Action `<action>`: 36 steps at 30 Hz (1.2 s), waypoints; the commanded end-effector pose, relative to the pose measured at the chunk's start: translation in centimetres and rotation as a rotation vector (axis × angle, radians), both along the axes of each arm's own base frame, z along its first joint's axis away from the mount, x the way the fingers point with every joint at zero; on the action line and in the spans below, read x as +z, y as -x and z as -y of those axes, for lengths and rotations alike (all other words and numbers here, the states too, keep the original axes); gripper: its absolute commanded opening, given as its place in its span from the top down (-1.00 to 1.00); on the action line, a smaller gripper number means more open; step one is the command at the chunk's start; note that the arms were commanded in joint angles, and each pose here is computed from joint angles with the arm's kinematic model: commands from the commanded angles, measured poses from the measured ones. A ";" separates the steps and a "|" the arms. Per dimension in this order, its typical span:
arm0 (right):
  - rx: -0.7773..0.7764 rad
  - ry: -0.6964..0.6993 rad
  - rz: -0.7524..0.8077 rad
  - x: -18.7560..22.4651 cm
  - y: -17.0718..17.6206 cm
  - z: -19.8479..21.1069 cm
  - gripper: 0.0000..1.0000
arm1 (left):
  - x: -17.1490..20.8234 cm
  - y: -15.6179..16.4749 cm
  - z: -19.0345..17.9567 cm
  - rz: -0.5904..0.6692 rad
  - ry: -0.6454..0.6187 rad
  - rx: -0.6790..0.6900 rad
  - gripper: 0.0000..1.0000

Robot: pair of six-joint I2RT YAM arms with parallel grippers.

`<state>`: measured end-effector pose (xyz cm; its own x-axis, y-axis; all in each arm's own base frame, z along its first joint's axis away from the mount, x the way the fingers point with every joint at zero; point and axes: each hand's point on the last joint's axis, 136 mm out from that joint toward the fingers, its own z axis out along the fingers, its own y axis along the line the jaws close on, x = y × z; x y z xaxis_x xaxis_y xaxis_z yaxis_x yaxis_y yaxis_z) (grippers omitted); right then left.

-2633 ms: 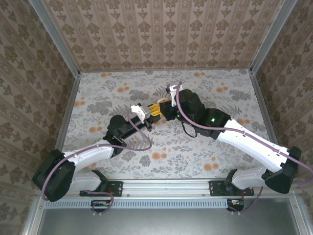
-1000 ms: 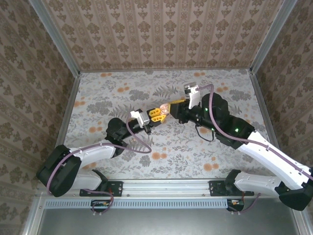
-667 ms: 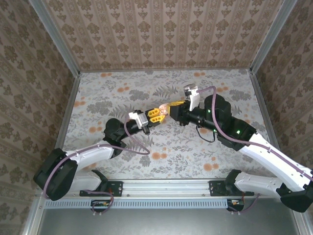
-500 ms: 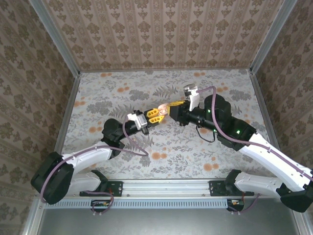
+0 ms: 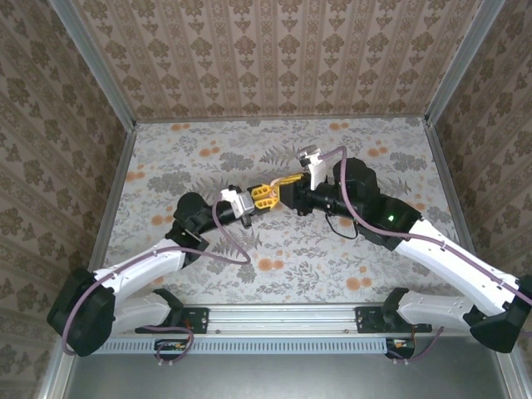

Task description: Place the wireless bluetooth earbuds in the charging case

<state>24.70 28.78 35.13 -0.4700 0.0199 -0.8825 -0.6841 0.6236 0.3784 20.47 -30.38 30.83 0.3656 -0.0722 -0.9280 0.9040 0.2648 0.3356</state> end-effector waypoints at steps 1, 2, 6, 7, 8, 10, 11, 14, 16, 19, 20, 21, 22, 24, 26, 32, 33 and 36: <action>0.005 0.012 0.020 0.7 -0.2 0.0 0.60 | 1.8 0.0 -0.5 -0.074 0.044 -0.059 1.00; -0.016 0.025 0.009 0.5 -0.5 0.3 0.60 | 1.8 -0.3 -0.7 -0.107 0.046 -0.063 1.00; -0.108 0.083 -0.049 -0.9 -1.8 1.6 0.63 | 0.5 -2.9 -1.9 -0.238 0.030 0.040 1.00; -0.142 0.098 -0.079 -1.5 -2.4 2.2 0.64 | -0.1 -3.6 -2.4 -0.277 0.017 0.081 1.00; -0.164 0.113 -0.118 -2.4 -2.8 2.6 0.63 | -0.6 -4.7 -3.3 -0.314 0.011 0.150 1.00; -0.188 0.136 -0.201 -4.4 -3.4 3.1 0.60 | -1.6 -6.1 -4.9 -0.373 -0.005 0.259 1.00; -0.194 0.148 -0.248 -5.5 -3.6 3.1 0.58 | -2.5 -6.9 -6.0 -0.417 -0.025 0.329 1.00; -0.197 0.240 -0.401 -10.2 -4.0 2.6 0.56 | -4.3 -8.0 -8.9 -0.515 -0.075 0.477 1.00; -0.191 0.304 -0.518 -13.9 -4.1 1.8 0.56 | -5.4 -8.7 -11.2 -0.571 -0.097 0.586 1.00; -0.178 0.377 -0.689 -19.2 -4.0 0.7 0.57 | -6.7 -8.6 -13.3 -0.629 -0.116 0.665 1.00; -0.172 0.398 -0.742 -20.9 -3.9 0.3 0.57 | -7.0 -8.4 -13.7 -0.639 -0.115 0.678 1.00; -0.165 0.417 -0.785 -22.4 -3.7 -0.1 0.57 | -7.2 -8.3 -13.9 -0.646 -0.114 0.685 1.00; -0.155 0.435 -0.832 -23.9 -3.6 -0.5 0.57 | -7.6 -8.1 -14.2 -0.656 -0.113 0.695 1.00; -0.146 0.485 -0.902 -26.4 -3.4 -0.9 0.57 | -8.0 -7.8 -14.5 -0.670 -0.111 0.704 1.00; -0.149 0.562 -0.957 -28.4 -3.0 -0.9 0.57 | -8.4 -7.6 -14.7 -0.676 -0.114 0.711 1.00; -0.194 0.693 -0.989 -30.3 -3.0 0.0 0.45 | -8.7 -7.3 -15.1 -0.669 -0.123 0.723 1.00; -0.200 0.699 -0.988 -30.3 -3.0 0.1 0.41 | -8.7 -7.3 -15.2 -0.670 -0.123 0.724 1.00; -0.213 0.709 -0.986 -30.0 -3.1 0.4 0.24 | -8.8 -7.3 -15.3 -0.666 -0.124 0.727 1.00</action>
